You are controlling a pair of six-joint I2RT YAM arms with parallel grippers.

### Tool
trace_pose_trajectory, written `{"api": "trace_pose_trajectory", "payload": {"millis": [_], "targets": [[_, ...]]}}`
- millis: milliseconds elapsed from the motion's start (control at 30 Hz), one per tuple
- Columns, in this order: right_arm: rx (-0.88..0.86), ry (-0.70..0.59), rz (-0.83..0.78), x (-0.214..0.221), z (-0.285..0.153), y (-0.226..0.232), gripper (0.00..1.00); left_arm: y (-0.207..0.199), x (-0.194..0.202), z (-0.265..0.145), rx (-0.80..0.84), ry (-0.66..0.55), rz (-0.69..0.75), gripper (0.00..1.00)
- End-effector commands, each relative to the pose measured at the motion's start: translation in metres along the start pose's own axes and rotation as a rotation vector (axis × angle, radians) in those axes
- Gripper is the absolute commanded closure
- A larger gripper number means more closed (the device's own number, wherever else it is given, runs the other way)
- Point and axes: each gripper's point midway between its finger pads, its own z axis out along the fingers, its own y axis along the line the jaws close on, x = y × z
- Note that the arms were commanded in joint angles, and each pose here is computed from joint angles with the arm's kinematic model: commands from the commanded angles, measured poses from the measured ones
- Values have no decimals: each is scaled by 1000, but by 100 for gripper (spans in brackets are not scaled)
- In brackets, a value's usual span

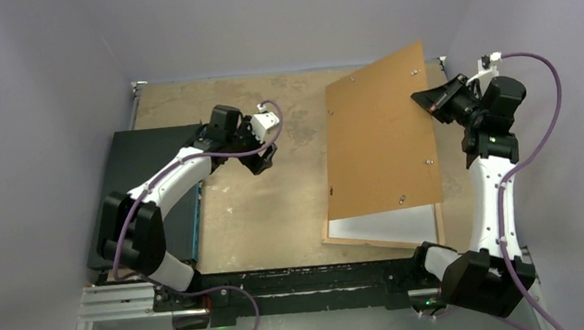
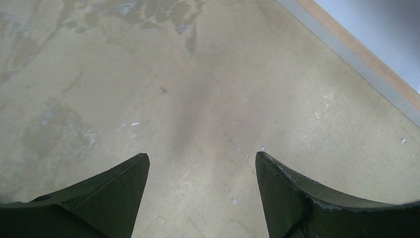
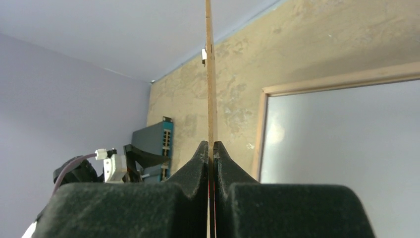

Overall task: Put the photo into the frame
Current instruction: Turn over the photo frame item on the photo frame.

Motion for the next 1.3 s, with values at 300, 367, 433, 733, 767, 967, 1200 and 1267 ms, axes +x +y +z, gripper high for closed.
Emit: {"api": "trace_pose_trajectory", "payload": {"millis": [300,367,433,733,767,967,1200,1267], "targets": [[98,38,-55,13,-12,-33,100,-20,-28,34,88,-87,33,28],[103,39,-33,17,-9,-40,100,-19,-27,31,77,-87,43,29],[83,30,-20,19,-6,-42,100,-20,-24,28,73,-79,47,30],[113,48,-4,34,3,-68,100,-22,-22,18,66,-68,31,35],[114,47,-6,35,3,-70,100,-22,-26,16,63,-78,34,36],[111,40,1,38,7,-77,100,-20,-30,9,45,-86,49,36],[100,18,-4,35,10,-78,100,-23,-17,9,48,-61,46,36],[94,13,-4,34,11,-78,100,-25,-14,9,52,-56,45,36]]}}
